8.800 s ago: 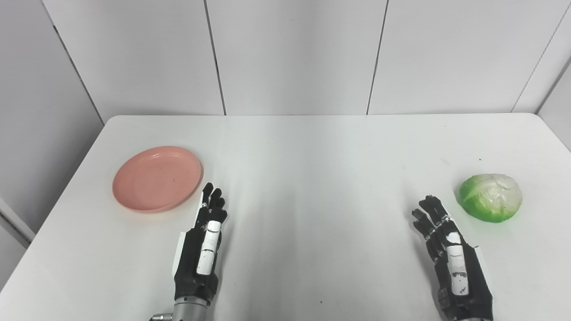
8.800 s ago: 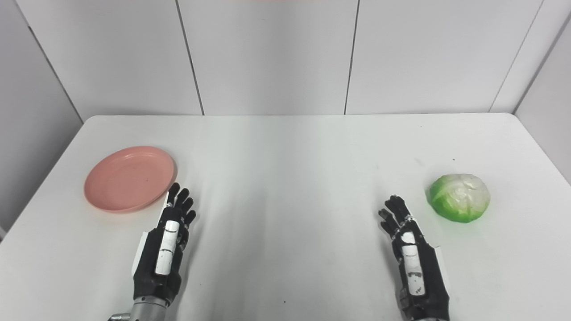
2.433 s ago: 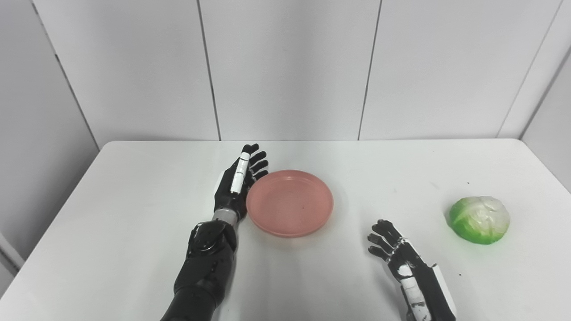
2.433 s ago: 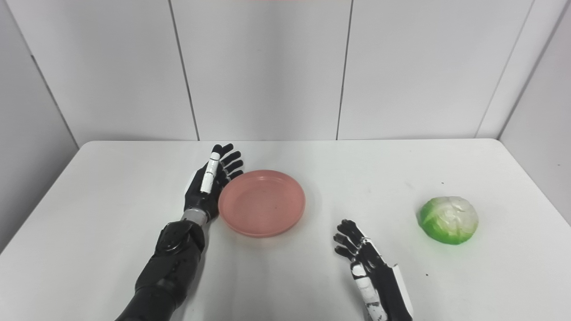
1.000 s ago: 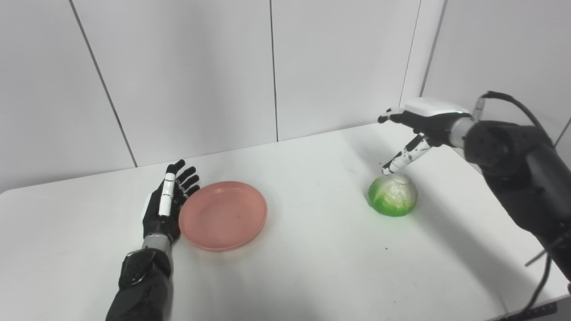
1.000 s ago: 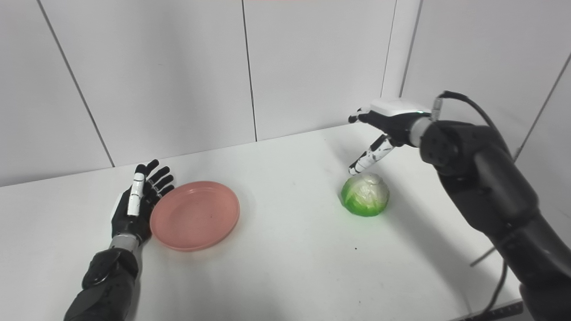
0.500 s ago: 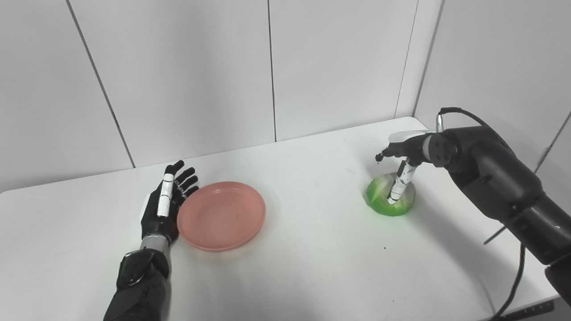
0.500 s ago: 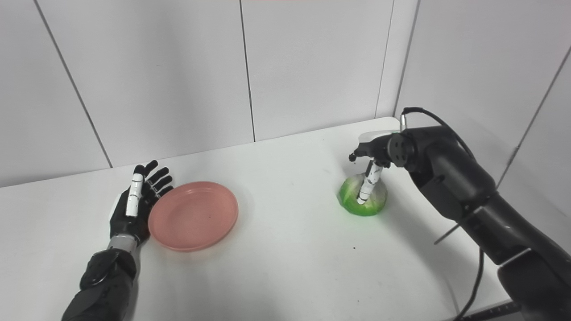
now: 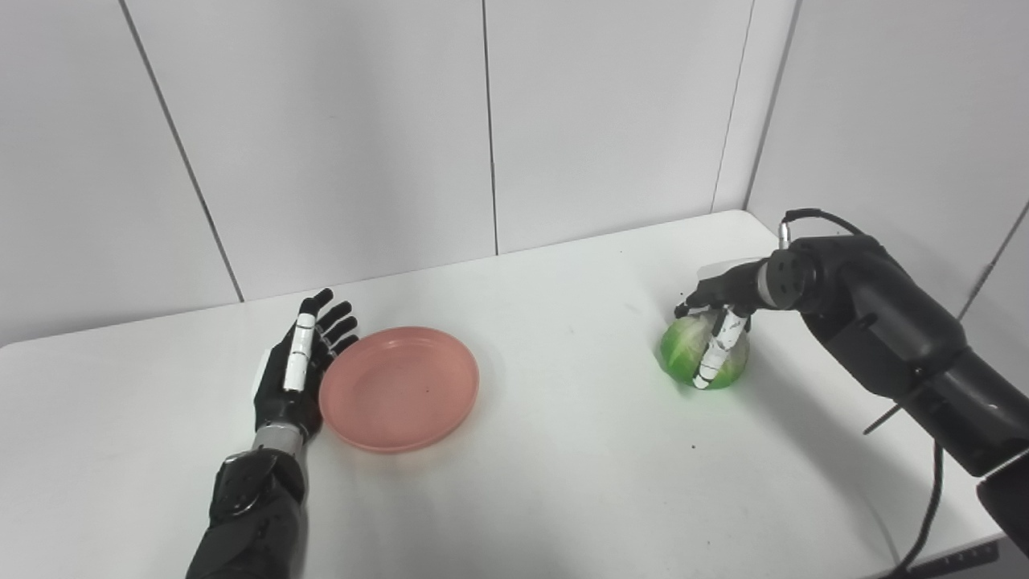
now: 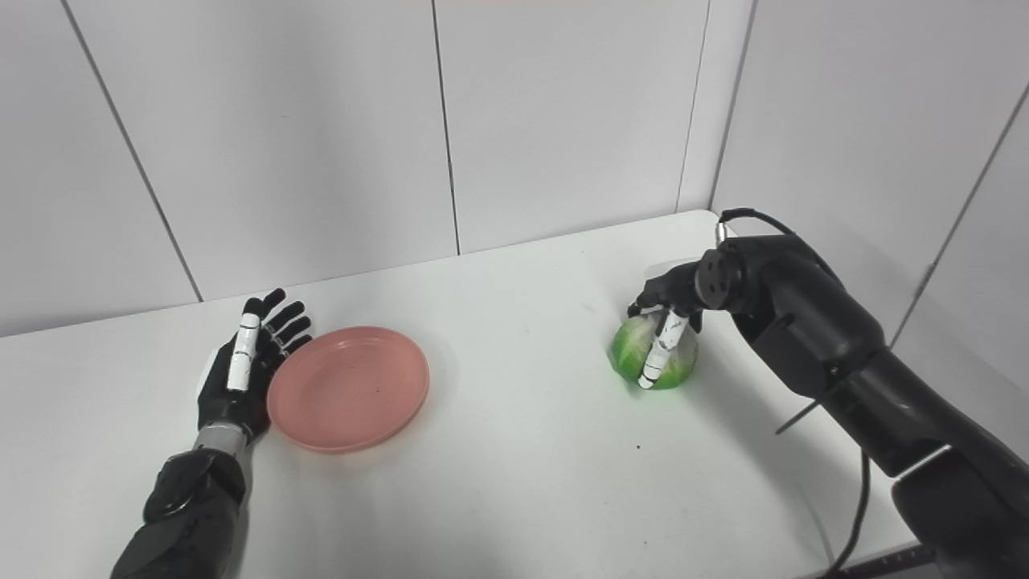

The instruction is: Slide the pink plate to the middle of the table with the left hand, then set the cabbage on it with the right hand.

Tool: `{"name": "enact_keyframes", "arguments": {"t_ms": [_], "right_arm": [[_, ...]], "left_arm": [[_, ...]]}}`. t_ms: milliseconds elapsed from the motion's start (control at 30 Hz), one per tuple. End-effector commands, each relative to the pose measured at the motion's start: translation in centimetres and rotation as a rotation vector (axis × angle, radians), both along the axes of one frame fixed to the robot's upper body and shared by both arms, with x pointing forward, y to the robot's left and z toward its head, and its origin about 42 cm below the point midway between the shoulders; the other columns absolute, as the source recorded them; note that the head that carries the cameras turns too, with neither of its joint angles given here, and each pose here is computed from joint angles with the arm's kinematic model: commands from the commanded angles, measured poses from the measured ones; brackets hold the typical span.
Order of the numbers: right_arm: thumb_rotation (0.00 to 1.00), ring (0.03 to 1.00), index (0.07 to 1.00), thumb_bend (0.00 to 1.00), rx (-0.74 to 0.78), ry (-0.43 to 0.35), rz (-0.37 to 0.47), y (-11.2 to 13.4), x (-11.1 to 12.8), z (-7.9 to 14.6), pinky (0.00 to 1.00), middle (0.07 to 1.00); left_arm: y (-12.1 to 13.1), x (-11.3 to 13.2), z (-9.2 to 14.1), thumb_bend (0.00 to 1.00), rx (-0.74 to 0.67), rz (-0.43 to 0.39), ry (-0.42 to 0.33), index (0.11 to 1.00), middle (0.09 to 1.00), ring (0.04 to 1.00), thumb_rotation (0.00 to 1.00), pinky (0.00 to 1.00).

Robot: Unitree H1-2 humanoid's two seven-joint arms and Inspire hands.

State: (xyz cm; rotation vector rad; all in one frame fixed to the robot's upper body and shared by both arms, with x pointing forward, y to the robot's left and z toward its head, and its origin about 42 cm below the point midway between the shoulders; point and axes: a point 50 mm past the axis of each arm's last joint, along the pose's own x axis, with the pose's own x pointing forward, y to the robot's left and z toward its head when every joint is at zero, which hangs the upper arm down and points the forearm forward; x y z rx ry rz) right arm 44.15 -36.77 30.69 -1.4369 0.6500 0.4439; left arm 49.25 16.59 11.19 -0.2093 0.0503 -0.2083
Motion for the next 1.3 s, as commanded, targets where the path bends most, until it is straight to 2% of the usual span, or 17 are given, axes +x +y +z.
{"name": "enact_keyframes", "arguments": {"t_ms": [0,167,300,433,467,567,600,633,700,767,800,833,867,967,1067,1267], "right_arm": [[0.32,0.948,0.903,1.0,0.005,-0.082,-0.004,-0.3,0.3,1.4,0.81,0.971],[0.33,0.944,0.901,1.0,0.0,-0.078,-0.001,-0.3,0.1,-0.7,0.81,0.988],[0.33,0.935,0.89,1.0,-0.019,-0.077,0.007,-0.2,0.0,-2.1,0.77,0.986],[0.3,0.941,0.873,1.0,0.001,-0.118,0.023,-0.2,-0.3,-3.3,0.75,0.995],[0.28,0.913,0.851,1.0,0.023,-0.147,0.034,-0.4,-0.5,-3.7,0.73,0.976],[0.21,0.739,0.773,1.0,0.089,-0.243,0.058,-0.7,-1.1,-4.8,0.62,0.817],[0.21,0.734,0.771,1.0,0.11,-0.272,0.06,-0.8,-1.3,-5.3,0.62,0.813],[0.18,0.675,0.749,0.97,0.123,-0.291,0.061,-0.9,-1.4,-5.6,0.58,0.749],[0.16,0.624,0.733,0.93,0.124,-0.314,0.085,-0.9,-1.7,-6.1,0.55,0.694],[0.09,0.529,0.672,0.86,0.096,-0.317,0.12,-0.7,-1.7,-6.5,0.47,0.598],[0.05,0.5,0.604,0.7,0.088,-0.308,0.131,-0.7,-1.7,-6.6,0.44,0.528],[0.02,0.439,0.567,0.59,0.087,-0.298,0.135,-0.6,-1.7,-6.7,0.37,0.511],[0.01,0.409,0.549,0.54,0.087,-0.286,0.136,-0.6,-1.7,-6.7,0.33,0.508],[0.0,0.385,0.549,0.51,0.076,-0.259,0.15,-0.4,-1.7,-6.5,0.29,0.505],[0.0,0.39,0.533,0.51,0.069,-0.246,0.155,-0.2,-1.4,-5.7,0.3,0.508],[0.0,0.392,0.526,0.51,0.066,-0.255,0.213,0.7,-0.6,-2.4,0.31,0.511]], "left_arm": [[1.1,-3.2,-5.4,0.71,0.013,0.023,0.221,0.835,0.817,0.825,0.79,0.79],[1.4,-3.2,-5.3,0.71,0.008,0.023,0.221,0.838,0.822,0.827,0.78,0.79],[1.4,-3.3,-5.4,0.7,0.005,0.022,0.223,0.839,0.817,0.824,0.79,0.8],[1.3,-3.4,-5.4,0.69,0.008,0.022,0.222,0.84,0.81,0.817,0.79,0.8],[1.3,-3.4,-5.5,0.69,0.008,0.022,0.222,0.839,0.812,0.818,0.79,0.8],[1.3,-3.4,-5.5,0.7,0.007,0.025,0.226,0.838,0.804,0.812,0.79,0.8],[1.3,-3.4,-5.5,0.7,0.006,0.026,0.226,0.838,0.804,0.812,0.79,0.8],[1.2,-3.4,-5.5,0.7,0.006,0.026,0.226,0.837,0.806,0.811,0.79,0.8],[1.3,-3.4,-5.5,0.7,0.008,0.025,0.225,0.839,0.809,0.813,0.79,0.8],[1.3,-3.5,-5.6,0.7,0.007,0.024,0.226,0.841,0.812,0.817,0.79,0.8],[1.3,-3.5,-5.6,0.7,0.007,0.024,0.226,0.839,0.809,0.816,0.79,0.8],[1.3,-3.5,-5.6,0.7,0.01,0.025,0.225,0.835,0.808,0.813,0.79,0.79],[1.3,-3.5,-5.6,0.7,0.011,0.026,0.225,0.833,0.806,0.81,0.79,0.78],[1.2,-3.4,-5.6,0.7,0.006,0.026,0.228,0.832,0.806,0.809,0.79,0.79],[1.1,-3.4,-5.5,0.7,0.013,0.024,0.222,0.837,0.805,0.812,0.79,0.8],[0.9,-3.3,-5.4,0.7,0.018,0.02,0.221,0.843,0.816,0.817,0.79,0.8]]}}
